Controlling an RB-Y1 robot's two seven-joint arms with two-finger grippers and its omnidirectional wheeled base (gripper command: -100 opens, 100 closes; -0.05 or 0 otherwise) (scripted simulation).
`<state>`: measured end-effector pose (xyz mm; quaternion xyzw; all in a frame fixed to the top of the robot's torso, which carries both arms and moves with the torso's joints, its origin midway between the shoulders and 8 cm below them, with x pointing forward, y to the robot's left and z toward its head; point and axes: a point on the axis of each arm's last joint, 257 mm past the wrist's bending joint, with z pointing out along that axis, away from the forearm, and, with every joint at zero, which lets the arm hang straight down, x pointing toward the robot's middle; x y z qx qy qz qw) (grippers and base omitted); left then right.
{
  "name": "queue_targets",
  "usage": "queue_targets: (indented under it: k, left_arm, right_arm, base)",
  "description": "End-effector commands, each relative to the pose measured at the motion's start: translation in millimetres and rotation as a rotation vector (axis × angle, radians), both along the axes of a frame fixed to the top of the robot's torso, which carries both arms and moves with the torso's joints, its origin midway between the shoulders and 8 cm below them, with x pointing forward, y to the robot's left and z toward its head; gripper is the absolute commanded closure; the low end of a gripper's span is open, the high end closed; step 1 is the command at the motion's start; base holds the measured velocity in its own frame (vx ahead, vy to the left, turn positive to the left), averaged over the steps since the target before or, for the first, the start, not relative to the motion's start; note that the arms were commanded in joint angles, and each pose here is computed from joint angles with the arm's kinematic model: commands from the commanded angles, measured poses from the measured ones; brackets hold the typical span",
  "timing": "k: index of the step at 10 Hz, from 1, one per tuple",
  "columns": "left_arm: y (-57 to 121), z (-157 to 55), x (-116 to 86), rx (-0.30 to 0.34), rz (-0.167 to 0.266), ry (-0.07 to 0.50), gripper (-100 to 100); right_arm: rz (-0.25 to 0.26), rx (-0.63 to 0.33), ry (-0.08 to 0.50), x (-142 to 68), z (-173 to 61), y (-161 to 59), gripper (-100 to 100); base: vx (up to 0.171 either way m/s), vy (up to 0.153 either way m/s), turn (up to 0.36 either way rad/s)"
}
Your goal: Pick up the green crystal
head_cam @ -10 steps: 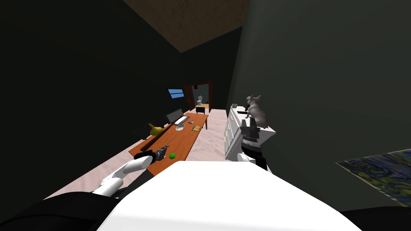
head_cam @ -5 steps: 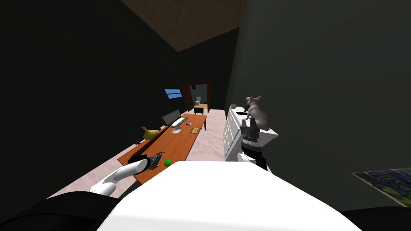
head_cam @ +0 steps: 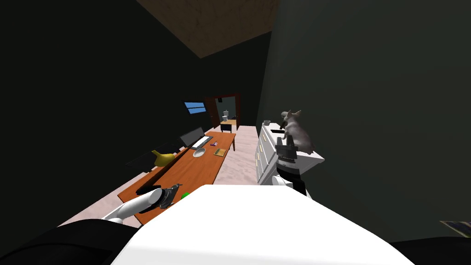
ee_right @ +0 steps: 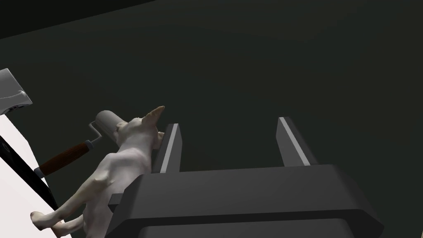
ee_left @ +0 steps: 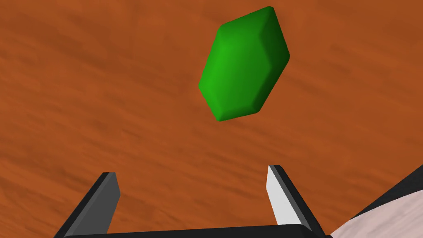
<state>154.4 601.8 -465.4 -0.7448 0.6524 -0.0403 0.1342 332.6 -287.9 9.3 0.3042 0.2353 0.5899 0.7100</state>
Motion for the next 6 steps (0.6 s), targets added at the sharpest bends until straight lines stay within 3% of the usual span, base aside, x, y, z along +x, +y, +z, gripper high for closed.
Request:
queue_targets:
  k: [1,4,5,6]
  left_arm:
    - [2.4,-5,-11,-0.01,0.019,0.028,-100]
    - [-3.6,-28,-71,-0.075,0.101,0.145,-100]
    - [-3.6,-28,-71,-0.075,0.101,0.145,-100]
    - [-10.0,-36,-88,-0.099,0.125,0.175,-100]
  right_arm:
    - [0.0,0.0,0.0,0,0,0,0]
    - [0.0,0.0,0.0,0,0,0,0]
    - [0.0,0.0,0.0,0,0,0,0]
    - [0.0,0.0,0.0,0,0,0,0]
  base:
    - [0.074,-0.014,-0.032]
    - [0.117,-0.002,-0.069]
    - [0.089,-0.011,-0.013]
    - [0.072,-0.001,-0.022]
